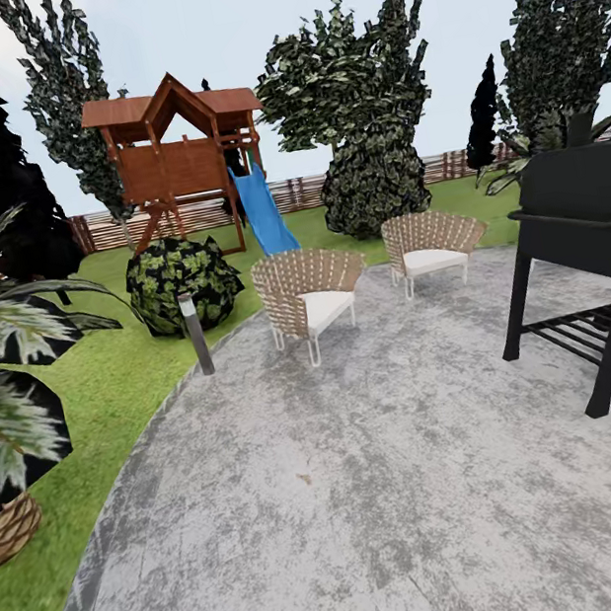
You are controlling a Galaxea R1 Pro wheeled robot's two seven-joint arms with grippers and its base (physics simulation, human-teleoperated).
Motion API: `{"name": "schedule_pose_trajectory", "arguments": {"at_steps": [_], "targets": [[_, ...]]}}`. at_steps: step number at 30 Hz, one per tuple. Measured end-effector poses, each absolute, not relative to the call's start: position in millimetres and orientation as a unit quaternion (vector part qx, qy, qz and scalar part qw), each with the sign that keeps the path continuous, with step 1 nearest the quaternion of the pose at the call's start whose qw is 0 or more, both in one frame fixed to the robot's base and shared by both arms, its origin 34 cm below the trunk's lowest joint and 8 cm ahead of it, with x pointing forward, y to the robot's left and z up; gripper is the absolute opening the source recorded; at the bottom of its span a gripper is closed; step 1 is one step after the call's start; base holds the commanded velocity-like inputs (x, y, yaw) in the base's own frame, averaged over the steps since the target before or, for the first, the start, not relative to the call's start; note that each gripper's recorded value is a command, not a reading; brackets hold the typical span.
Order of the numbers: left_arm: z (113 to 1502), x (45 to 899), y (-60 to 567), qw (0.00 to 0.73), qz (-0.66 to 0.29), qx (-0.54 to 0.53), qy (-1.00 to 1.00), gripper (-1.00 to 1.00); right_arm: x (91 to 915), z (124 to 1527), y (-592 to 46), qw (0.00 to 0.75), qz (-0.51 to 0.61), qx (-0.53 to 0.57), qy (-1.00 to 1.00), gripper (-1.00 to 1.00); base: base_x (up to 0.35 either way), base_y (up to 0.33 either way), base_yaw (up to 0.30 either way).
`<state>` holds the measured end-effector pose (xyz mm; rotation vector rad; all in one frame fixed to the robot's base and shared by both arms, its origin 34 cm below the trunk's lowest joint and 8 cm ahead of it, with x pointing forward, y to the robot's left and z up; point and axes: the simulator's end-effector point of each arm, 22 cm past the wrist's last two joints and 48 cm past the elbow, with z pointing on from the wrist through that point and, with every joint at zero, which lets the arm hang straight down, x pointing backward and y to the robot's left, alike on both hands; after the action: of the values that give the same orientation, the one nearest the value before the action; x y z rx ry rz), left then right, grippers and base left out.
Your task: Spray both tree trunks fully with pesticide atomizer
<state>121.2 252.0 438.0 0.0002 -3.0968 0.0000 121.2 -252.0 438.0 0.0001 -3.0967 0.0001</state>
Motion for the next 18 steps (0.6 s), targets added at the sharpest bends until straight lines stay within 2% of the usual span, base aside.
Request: {"name": "schedule_pose_trajectory", "arguments": {"at_steps": [9, 18], "targets": [[438, 119, 249, 0.024, 0.004, 0.002, -1.000, 1.00, 148, 438, -213, -0.001, -0.026, 0.006, -1.000, 1.00, 0.000, 0.000, 0.000], [438, 121, 250, 0.022, 0.003, 0.002, -1.000, 1.00, 148, 438, -208, 0.000, -0.029, 0.004, -1.000, 1.00, 0.000, 0.000, 0.000]]}}
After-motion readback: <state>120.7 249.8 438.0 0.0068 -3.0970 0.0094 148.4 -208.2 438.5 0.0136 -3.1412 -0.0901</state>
